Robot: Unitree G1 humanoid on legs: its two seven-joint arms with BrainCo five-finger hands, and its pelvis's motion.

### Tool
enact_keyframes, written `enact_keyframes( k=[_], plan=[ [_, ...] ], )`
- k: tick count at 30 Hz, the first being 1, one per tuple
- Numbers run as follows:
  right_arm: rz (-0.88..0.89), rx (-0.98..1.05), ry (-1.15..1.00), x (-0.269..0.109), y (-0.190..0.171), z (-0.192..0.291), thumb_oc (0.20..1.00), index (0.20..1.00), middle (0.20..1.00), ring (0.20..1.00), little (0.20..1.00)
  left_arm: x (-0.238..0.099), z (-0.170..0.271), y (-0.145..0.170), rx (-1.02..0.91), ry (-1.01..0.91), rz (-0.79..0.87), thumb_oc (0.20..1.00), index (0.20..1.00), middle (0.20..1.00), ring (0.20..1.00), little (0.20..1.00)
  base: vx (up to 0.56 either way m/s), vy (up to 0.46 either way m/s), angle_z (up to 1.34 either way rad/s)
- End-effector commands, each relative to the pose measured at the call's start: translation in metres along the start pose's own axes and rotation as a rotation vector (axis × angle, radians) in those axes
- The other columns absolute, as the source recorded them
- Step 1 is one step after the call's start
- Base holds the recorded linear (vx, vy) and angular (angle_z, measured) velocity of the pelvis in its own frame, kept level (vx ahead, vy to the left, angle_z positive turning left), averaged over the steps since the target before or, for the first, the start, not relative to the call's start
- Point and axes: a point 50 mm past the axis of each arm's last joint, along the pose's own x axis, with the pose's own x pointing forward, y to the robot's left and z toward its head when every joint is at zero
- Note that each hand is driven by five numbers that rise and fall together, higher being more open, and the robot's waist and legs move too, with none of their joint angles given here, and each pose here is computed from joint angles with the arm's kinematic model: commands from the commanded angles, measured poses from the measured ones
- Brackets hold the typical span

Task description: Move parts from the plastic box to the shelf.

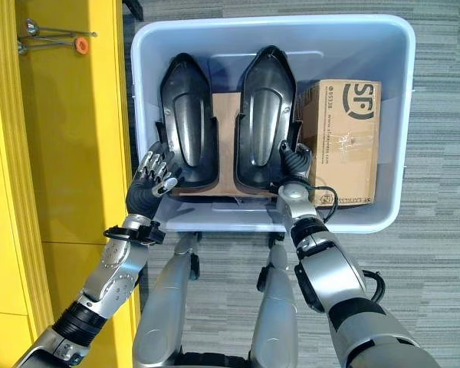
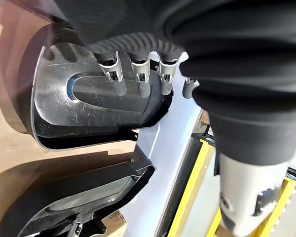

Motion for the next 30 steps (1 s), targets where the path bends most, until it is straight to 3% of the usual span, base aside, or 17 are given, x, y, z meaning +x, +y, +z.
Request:
enact_keyframes(
  k=[1,18,30],
  plan=[
    [0.015,-0.032,0.038,-0.009,-0.003,-0.025,0.2,0.2,0.2,0.2,0.2,-0.005,0.013,-0.003,-0.018,-0.076,-0.026,1.0,1.0,1.0,1.0,1.0,0.0,0.0,0.0],
    [0.153,0.124,-0.212,-0.037,0.007,0.003,0.2,0.2,0.2,0.2,0.2,-0.017,0.005,0.022,0.015,-0.014,0.039,1.0,1.0,1.0,1.0,1.0,0.01,-0.02,-0.02],
    [0.366,0.282,-0.311,-0.089,-0.004,0.0,0.2,0.2,0.2,0.2,0.2,-0.037,0.002,0.046,0.049,0.039,0.11,1.0,1.0,1.0,1.0,1.0,0.01,-0.022,-0.01]
  ],
)
